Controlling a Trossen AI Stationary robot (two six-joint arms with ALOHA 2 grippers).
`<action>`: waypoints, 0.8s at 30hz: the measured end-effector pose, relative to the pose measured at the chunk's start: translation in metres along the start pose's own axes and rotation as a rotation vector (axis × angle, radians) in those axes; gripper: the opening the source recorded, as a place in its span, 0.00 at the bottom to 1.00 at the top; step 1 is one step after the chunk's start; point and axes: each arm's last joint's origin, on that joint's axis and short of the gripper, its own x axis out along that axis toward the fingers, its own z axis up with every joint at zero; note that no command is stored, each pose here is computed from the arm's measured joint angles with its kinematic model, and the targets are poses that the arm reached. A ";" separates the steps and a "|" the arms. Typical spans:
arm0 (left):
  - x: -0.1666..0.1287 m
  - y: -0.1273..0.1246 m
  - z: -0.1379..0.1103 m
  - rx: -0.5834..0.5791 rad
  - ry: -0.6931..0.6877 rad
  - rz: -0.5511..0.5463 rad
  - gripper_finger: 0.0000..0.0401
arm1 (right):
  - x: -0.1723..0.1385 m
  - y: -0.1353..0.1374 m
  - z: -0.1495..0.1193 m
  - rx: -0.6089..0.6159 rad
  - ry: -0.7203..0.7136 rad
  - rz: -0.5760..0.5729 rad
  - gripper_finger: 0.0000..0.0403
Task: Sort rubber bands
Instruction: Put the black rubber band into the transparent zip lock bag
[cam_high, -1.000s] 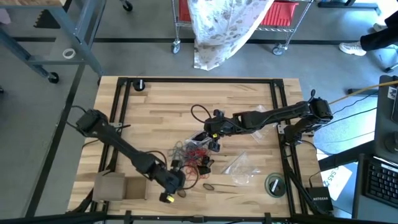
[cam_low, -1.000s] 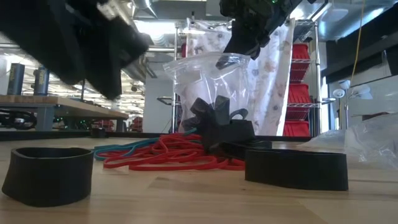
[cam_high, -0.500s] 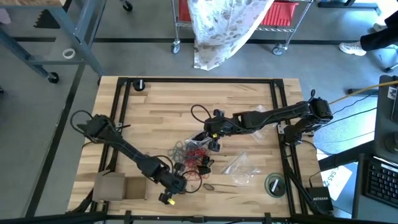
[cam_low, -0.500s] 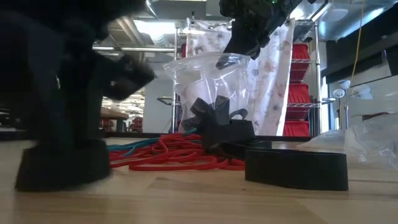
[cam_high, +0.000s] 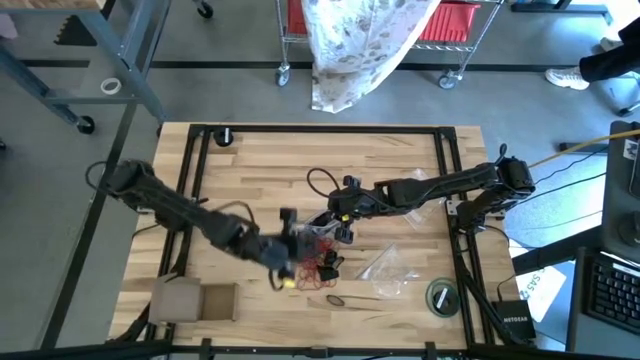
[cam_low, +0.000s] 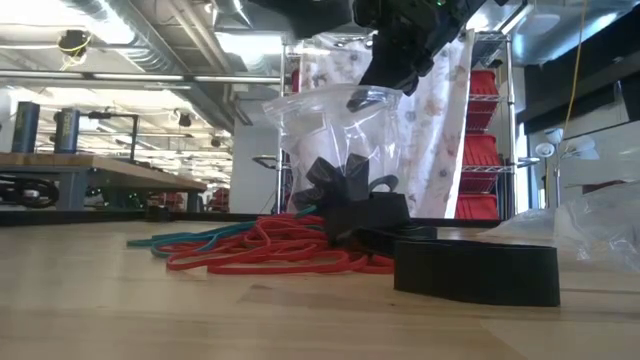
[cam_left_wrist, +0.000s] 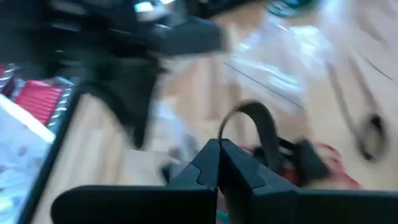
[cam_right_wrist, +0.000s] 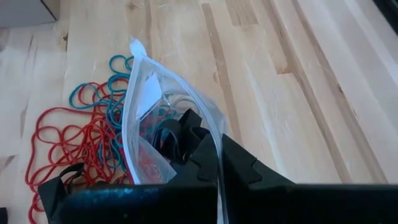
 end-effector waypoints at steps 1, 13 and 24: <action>0.003 0.007 0.000 -0.014 0.002 0.015 0.00 | 0.000 0.000 0.000 0.000 -0.004 0.001 0.00; 0.055 0.057 -0.024 -0.138 0.130 0.061 0.00 | 0.000 0.000 0.000 0.001 -0.002 0.002 0.00; 0.064 0.058 -0.031 -0.195 0.177 0.013 0.03 | 0.000 0.000 0.000 0.002 -0.002 0.009 0.00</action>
